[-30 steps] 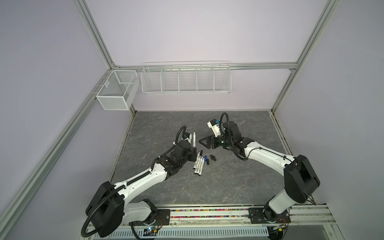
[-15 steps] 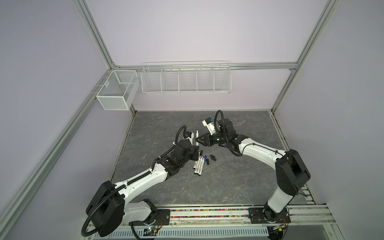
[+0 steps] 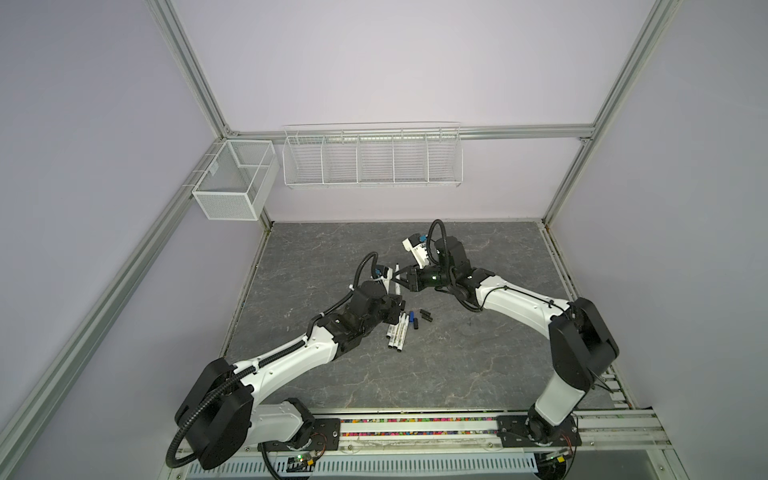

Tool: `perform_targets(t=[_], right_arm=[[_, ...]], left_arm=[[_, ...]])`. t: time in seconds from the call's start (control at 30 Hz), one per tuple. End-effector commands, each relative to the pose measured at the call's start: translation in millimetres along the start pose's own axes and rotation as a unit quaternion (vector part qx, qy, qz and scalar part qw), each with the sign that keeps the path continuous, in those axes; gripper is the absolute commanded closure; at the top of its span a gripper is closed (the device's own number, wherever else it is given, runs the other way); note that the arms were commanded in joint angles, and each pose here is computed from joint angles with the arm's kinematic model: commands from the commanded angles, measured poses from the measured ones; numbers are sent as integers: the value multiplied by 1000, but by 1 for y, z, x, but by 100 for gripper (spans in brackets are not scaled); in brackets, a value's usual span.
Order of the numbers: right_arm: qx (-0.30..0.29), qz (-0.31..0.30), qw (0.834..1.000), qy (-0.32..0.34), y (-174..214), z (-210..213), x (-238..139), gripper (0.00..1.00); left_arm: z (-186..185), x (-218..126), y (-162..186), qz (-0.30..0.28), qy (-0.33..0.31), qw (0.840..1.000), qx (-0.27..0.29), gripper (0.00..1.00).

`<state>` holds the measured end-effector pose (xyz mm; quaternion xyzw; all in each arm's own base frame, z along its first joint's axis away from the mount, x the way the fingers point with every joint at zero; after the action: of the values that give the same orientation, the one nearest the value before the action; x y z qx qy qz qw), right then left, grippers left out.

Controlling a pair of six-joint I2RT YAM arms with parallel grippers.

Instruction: Insert the pens into the pen caps

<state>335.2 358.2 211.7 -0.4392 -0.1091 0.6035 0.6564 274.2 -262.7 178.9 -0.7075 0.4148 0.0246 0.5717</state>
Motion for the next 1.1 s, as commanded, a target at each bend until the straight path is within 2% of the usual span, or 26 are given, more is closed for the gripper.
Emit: perform_targets(t=[0.0,0.03,0.07,0.13,0.2,0.27,0.47,0.77,1.07], right_arm=[[-9,-10,1000,-15,-8,7,0,93],[-10,-11,1000,-14,-8,7,-2,93],[-10,-12,1000,-15,-8,8,-3,93],[-7,-16,1000,-17,-10,9,-6,93],[-3,-20,1000,-24,-12,10,-8,93],[-1,-24,999,-30,-14,11,-10,93],[-2,-26,999,-37,-15,14,-14,93],[2,-9,999,-52,-11,16,-17,93],[19,-25,998,-51,-15,8,-24,93]], left_arm=[[-3,-2,-8,-13,-2,1000,0,100],[-2,-3,-11,-19,-7,1000,-3,100],[-1,-4,-12,-22,-12,1000,-5,93],[1,-4,-16,-34,-16,999,-7,66],[0,-4,-22,-49,-14,999,-12,56],[-1,-3,-26,-57,-11,998,-15,54],[-4,9,-30,-52,-3,999,-11,55],[-6,17,-47,-74,9,997,-22,60],[-7,18,-40,-63,23,997,-31,88]])
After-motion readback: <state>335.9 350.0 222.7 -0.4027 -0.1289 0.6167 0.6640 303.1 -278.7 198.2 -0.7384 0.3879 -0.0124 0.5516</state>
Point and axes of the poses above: each gripper's point midway between its finger pads, its own x axis out along the fingers, its own z axis along the line the jaws close on, y = z × x, the point moved 2 cm from there along -x, back along the fingers, and after that the axes turned 1 degree about -x, right-handed, at the moved point
